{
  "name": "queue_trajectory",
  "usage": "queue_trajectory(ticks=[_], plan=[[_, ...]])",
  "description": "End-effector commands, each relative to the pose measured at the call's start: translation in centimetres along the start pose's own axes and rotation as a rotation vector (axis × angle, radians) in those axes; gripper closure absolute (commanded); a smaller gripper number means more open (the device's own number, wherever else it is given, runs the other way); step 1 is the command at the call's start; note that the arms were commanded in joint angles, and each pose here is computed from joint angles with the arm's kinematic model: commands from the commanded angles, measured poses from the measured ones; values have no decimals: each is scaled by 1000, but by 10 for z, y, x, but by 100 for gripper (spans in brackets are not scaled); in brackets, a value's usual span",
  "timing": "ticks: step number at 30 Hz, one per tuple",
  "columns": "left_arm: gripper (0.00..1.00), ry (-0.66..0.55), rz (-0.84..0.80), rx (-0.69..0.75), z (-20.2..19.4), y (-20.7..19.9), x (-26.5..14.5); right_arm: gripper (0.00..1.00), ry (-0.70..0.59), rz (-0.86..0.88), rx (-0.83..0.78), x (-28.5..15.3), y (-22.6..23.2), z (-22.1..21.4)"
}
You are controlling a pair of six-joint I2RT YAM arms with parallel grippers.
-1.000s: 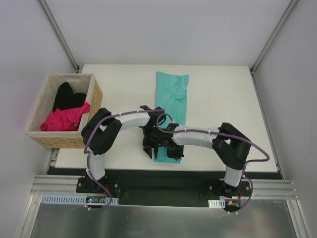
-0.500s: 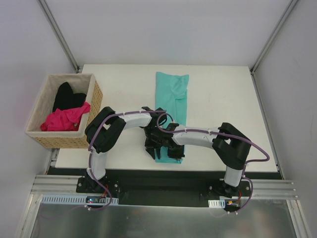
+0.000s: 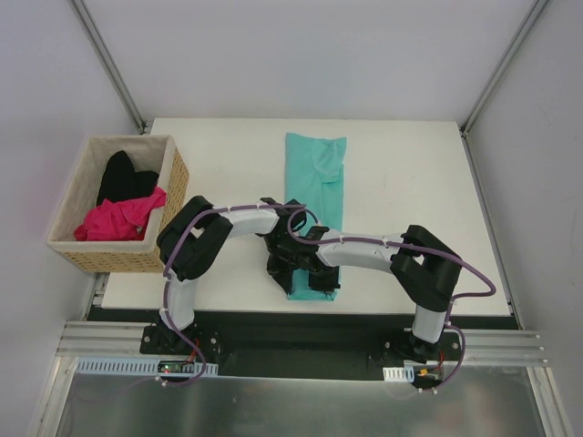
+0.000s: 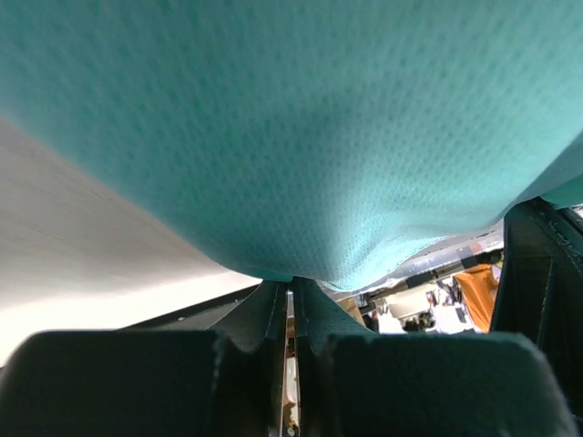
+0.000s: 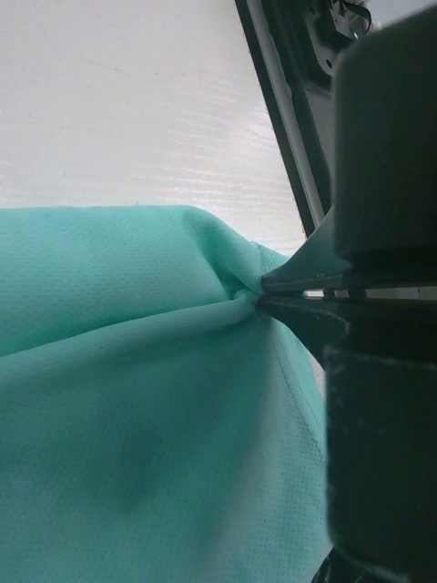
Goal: Fold and stack the t-shirts
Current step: Grab the bottom of the folded rectangular tshirt with both arms
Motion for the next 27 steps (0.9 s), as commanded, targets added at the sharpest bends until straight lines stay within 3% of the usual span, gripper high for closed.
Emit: queue_trajectory(ticks=[1,11,27], plan=[[100,12,11,18,-11,2,-1,100,-33,21,-17,-15,-1,7],[100,-93,-9,37,-22,-10,-38,100,-143,23,4,-35,-7,23],[100,-187,54,79,-20,-23,-75,99,-204,48,16,-64,-24,34]])
Point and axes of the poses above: each gripper's point midway between its finger pads, its own x axis out along the fingers, its own y axis along the line the jaws close on, z = x × y, the point moved 7 cm from there along -x, back along the fingers, and after that the axes turned 11 degrees about x, right-handed, at the moved point
